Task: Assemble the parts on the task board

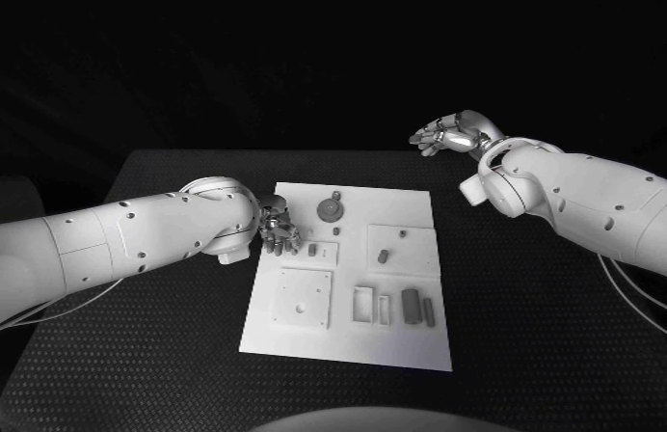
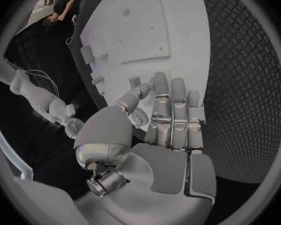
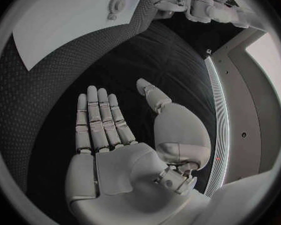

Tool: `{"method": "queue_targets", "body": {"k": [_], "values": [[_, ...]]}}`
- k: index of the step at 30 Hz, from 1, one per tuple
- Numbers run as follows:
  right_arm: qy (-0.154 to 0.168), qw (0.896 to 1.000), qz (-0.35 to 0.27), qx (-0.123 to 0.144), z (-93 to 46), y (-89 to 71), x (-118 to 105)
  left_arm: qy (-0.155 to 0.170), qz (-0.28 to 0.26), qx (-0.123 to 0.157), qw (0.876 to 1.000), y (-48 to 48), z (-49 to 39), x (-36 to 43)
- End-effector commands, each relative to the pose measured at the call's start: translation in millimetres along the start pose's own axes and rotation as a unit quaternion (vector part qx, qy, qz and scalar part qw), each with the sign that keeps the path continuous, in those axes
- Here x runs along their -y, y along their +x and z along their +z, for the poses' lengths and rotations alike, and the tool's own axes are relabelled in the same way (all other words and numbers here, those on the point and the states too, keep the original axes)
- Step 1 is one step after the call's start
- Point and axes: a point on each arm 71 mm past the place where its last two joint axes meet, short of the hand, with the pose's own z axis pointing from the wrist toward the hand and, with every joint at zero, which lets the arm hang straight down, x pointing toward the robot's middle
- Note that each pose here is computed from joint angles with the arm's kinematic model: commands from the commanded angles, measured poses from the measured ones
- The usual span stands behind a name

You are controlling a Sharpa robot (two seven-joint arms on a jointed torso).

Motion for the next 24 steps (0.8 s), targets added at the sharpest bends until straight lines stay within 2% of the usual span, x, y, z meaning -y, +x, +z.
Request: {"method": "queue_targets", "body": {"k": [1,8,24], "values": [[-0.006,1.000,0.001,-0.007,-0.1,1.2,-1,-0.007,0.011,0.004,1.000,2.6,1.2,-0.9],[-0.005,1.000,0.001,-0.006,-0.1,0.9,-1,-0.012,0.014,0.007,1.000,2.2,1.5,-3.0],[-0.005,1.000,0.000,-0.005,-0.3,-0.3,0,-0.031,0.010,0.037,0.999,-5.5,0.1,-16.3]]}}
